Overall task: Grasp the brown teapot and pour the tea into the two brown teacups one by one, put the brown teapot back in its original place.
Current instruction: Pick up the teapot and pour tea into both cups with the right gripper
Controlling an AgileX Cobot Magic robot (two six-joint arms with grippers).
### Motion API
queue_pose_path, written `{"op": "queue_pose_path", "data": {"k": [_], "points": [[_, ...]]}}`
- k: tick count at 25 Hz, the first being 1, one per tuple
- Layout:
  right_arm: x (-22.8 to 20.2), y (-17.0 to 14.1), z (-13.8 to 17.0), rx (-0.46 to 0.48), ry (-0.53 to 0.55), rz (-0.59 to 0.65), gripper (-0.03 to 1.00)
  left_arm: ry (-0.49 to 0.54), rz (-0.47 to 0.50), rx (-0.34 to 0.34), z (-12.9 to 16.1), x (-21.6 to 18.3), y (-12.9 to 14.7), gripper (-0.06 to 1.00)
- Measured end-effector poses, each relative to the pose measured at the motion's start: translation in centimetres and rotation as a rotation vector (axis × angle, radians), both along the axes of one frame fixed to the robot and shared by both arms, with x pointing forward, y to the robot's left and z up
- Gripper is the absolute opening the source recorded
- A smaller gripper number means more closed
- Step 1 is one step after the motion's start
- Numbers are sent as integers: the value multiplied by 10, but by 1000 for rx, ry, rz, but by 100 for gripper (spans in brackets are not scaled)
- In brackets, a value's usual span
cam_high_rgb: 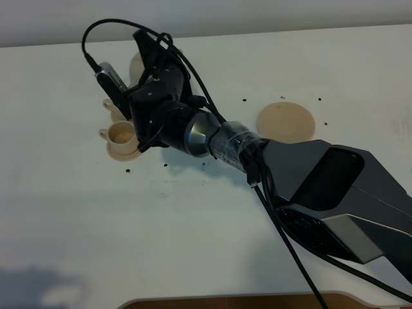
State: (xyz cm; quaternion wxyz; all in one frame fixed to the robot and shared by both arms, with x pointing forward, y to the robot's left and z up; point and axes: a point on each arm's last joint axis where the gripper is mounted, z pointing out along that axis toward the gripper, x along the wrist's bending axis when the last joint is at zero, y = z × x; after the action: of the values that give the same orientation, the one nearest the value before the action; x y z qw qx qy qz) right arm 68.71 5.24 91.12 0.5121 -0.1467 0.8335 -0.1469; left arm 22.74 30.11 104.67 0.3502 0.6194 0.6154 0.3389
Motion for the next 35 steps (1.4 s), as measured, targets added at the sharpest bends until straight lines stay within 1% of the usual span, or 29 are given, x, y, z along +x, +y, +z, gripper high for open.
{"op": "queue_pose_path", "data": {"k": [4,6,9,11,14,19,23,27,29,33,35], "points": [[-6,-1,18,150,76,-82,12,0,0,0,0,0,0,46],[-10,-3,35,226,96,-131,12,0,0,0,0,0,0,46],[-16,-7,54,337,130,-222,12,0,0,0,0,0,0,46],[-22,-9,61,417,186,-289,12,0,0,0,0,0,0,46],[-30,-12,61,477,275,-376,12,0,0,0,0,0,0,46],[-33,-21,50,601,486,-517,12,0,0,0,0,0,0,46],[-26,-32,46,700,589,-588,12,0,0,0,0,0,0,46],[-20,-41,43,765,651,-632,12,0,0,0,0,0,0,46],[-18,-43,38,782,681,-651,12,0,0,0,0,0,0,46],[-19,-47,24,742,719,-699,12,0,0,0,0,0,0,46],[-20,-48,25,731,722,-704,12,0,0,0,0,0,0,46]]}}
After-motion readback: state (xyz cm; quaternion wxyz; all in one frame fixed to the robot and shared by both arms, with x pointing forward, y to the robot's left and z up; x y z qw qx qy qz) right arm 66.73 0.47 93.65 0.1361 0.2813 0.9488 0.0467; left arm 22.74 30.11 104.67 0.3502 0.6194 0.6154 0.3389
